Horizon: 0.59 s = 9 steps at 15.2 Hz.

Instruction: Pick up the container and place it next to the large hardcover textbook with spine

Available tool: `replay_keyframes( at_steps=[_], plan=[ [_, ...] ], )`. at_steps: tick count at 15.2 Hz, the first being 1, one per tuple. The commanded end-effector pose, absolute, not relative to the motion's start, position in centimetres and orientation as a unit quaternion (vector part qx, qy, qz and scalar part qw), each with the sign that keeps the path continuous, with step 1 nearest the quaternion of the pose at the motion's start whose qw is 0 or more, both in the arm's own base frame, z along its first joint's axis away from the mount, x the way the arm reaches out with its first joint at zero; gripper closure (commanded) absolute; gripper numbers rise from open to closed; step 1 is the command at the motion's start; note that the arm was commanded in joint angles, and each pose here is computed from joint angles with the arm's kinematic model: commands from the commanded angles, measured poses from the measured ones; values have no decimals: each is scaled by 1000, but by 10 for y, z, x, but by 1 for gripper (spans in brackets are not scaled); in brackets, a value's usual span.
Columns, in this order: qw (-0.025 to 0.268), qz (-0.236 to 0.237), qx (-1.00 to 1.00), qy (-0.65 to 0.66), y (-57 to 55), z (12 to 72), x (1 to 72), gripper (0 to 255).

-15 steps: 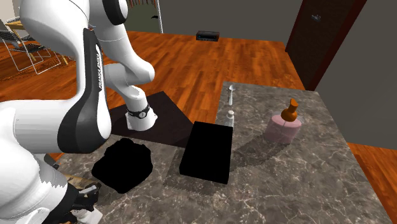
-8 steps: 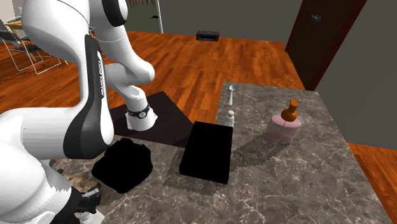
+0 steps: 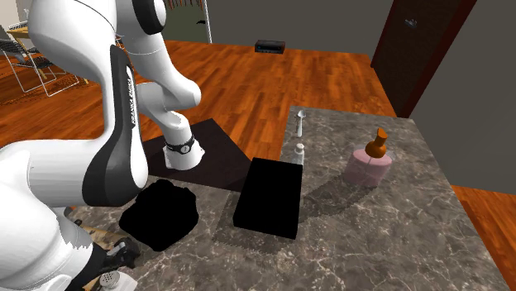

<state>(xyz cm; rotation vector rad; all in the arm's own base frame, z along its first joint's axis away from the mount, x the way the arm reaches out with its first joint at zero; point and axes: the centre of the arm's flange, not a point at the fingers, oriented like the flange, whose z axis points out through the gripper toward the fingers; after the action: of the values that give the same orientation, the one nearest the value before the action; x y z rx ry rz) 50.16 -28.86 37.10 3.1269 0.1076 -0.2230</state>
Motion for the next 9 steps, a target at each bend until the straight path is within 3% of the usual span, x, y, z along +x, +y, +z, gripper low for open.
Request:
replay_keyframes(
  at_steps=[1, 5, 9],
  plan=[
    [2, -71, 997, 34, -289, 371, 502, 0],
    [2, -71, 997, 34, -288, 421, 509, 0],
    [2, -71, 997, 34, -288, 421, 509, 0]
  ],
)
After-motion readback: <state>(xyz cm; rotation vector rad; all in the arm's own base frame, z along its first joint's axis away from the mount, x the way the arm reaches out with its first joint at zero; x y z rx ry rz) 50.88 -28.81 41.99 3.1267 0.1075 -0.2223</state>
